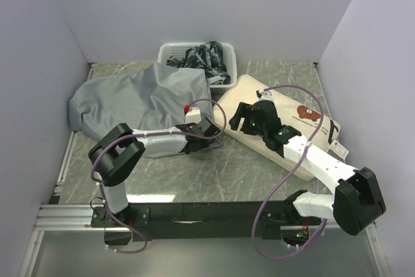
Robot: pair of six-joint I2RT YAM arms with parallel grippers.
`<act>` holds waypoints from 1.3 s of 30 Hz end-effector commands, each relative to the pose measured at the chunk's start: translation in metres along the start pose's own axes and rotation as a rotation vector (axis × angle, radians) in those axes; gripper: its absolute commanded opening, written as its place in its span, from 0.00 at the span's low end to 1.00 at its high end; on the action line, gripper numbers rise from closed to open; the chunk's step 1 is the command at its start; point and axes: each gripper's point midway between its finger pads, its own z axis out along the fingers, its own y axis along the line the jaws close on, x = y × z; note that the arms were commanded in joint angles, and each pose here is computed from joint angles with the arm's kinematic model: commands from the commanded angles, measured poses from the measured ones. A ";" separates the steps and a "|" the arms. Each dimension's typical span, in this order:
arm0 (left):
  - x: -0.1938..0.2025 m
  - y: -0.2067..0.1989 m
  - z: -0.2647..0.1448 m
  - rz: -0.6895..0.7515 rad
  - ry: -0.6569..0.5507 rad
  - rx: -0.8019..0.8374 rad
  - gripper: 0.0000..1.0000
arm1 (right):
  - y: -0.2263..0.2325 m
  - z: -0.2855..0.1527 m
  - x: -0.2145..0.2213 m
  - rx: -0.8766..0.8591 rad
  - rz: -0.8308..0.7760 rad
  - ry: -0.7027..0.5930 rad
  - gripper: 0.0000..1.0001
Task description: Put the pillow into the pillowcase
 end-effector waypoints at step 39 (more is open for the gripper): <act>0.045 0.124 -0.156 -0.408 0.041 0.031 0.28 | -0.052 0.117 -0.031 0.341 -0.052 0.125 0.58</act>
